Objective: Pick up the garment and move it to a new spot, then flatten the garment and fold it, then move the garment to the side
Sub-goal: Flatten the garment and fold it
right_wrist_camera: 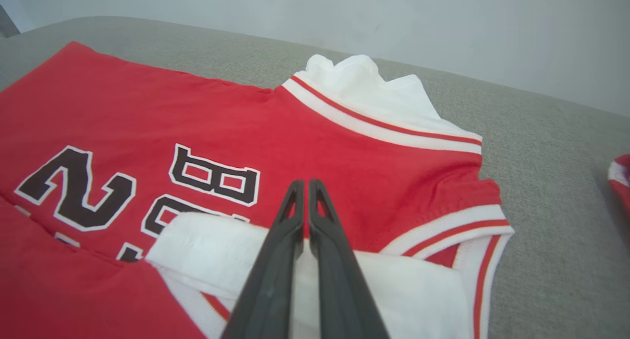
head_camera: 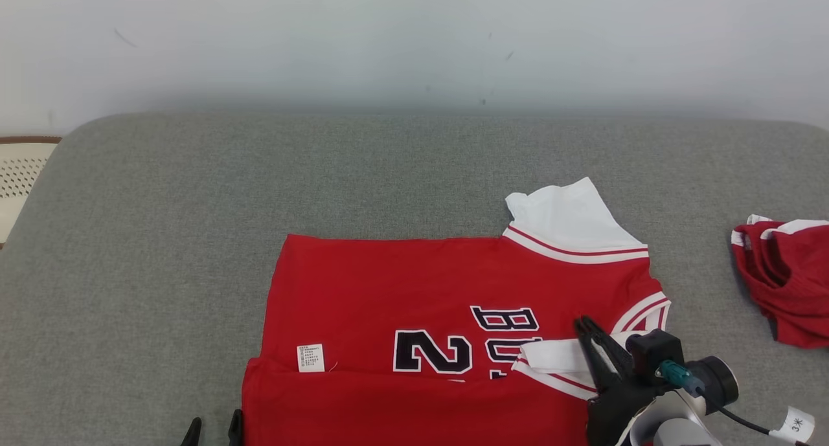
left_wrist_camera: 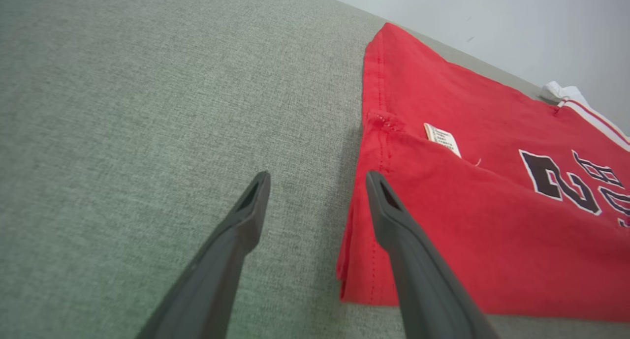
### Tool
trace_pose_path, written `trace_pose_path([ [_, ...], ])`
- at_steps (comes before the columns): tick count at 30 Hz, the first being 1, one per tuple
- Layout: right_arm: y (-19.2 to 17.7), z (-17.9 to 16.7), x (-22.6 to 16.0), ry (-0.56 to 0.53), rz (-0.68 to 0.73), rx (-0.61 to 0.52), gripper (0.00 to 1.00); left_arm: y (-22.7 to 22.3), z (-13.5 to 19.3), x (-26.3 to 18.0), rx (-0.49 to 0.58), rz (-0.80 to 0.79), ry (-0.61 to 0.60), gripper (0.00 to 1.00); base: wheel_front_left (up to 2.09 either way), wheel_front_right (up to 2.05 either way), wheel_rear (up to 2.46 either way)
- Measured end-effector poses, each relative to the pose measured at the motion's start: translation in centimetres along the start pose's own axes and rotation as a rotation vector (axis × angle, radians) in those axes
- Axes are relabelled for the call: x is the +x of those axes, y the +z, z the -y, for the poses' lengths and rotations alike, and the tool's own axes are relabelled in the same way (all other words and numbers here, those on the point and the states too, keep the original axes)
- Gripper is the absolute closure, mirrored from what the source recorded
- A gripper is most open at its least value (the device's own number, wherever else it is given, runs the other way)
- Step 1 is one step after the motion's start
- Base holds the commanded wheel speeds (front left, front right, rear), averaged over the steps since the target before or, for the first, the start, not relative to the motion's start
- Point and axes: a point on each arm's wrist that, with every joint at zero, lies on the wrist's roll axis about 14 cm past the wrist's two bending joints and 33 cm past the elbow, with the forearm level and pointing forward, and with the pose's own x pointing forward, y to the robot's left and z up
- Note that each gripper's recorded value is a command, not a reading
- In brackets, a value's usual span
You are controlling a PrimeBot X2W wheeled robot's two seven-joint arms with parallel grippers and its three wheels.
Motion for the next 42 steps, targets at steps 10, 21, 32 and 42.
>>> trace_pose_path([
  [10,-1.1,-3.5,-2.3,0.054,-0.002,0.059,0.00,0.3,0.1,-0.7,-0.002,0.010,-0.002,0.00,0.00,0.00,0.00],
  [21,-3.0,-4.5,-3.8,0.054,-0.047,0.120,1.00,-0.2,0.8,-0.6,0.001,-0.003,-0.025,0.00,0.00,0.00,0.00],
  [32,-3.9,-5.5,-2.7,0.077,-0.081,0.159,1.00,-0.8,-0.1,-1.0,0.000,-0.020,0.001,0.00,0.00,0.00,0.00],
  [42,-3.9,-3.9,-1.4,0.029,-0.087,0.189,1.00,-0.9,-0.4,-0.9,0.003,-0.024,0.010,0.00,0.00,0.00,0.00],
])
